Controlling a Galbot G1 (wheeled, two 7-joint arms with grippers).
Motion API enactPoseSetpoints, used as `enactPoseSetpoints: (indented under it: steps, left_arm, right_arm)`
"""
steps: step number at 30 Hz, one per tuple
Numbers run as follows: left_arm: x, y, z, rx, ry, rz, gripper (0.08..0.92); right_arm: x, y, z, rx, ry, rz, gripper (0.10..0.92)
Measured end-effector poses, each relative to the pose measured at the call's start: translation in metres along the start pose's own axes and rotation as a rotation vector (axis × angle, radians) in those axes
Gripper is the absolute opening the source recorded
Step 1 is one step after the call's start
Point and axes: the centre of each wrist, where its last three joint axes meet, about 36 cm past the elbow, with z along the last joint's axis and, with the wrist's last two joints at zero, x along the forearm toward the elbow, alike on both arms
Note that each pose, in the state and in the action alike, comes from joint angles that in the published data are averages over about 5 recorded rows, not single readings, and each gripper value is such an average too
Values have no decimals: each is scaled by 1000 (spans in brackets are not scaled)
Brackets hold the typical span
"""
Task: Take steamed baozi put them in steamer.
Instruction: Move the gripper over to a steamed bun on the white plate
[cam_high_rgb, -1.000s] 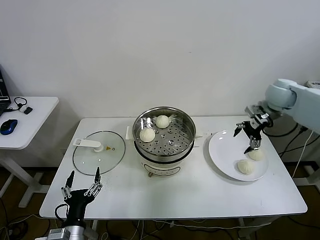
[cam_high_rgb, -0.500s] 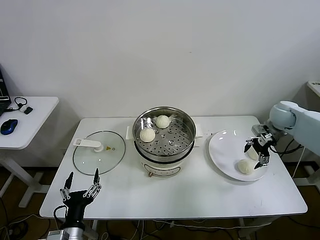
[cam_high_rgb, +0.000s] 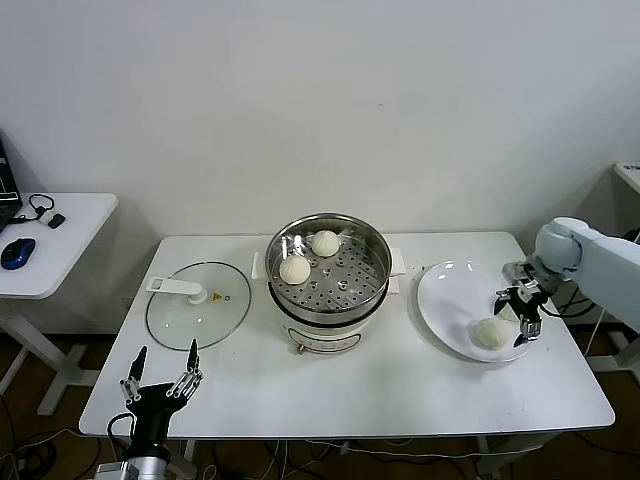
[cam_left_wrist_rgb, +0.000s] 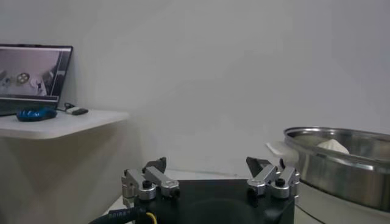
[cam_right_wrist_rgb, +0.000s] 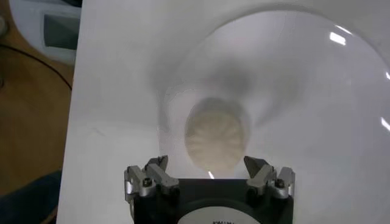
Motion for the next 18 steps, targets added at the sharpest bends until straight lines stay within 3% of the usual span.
enactPoseSetpoints:
  steps: [18]
  left_arm:
    - [-1, 2, 4, 1, 6, -6, 823]
  right_arm:
    - [-20, -12, -15, 20, 8, -10, 823]
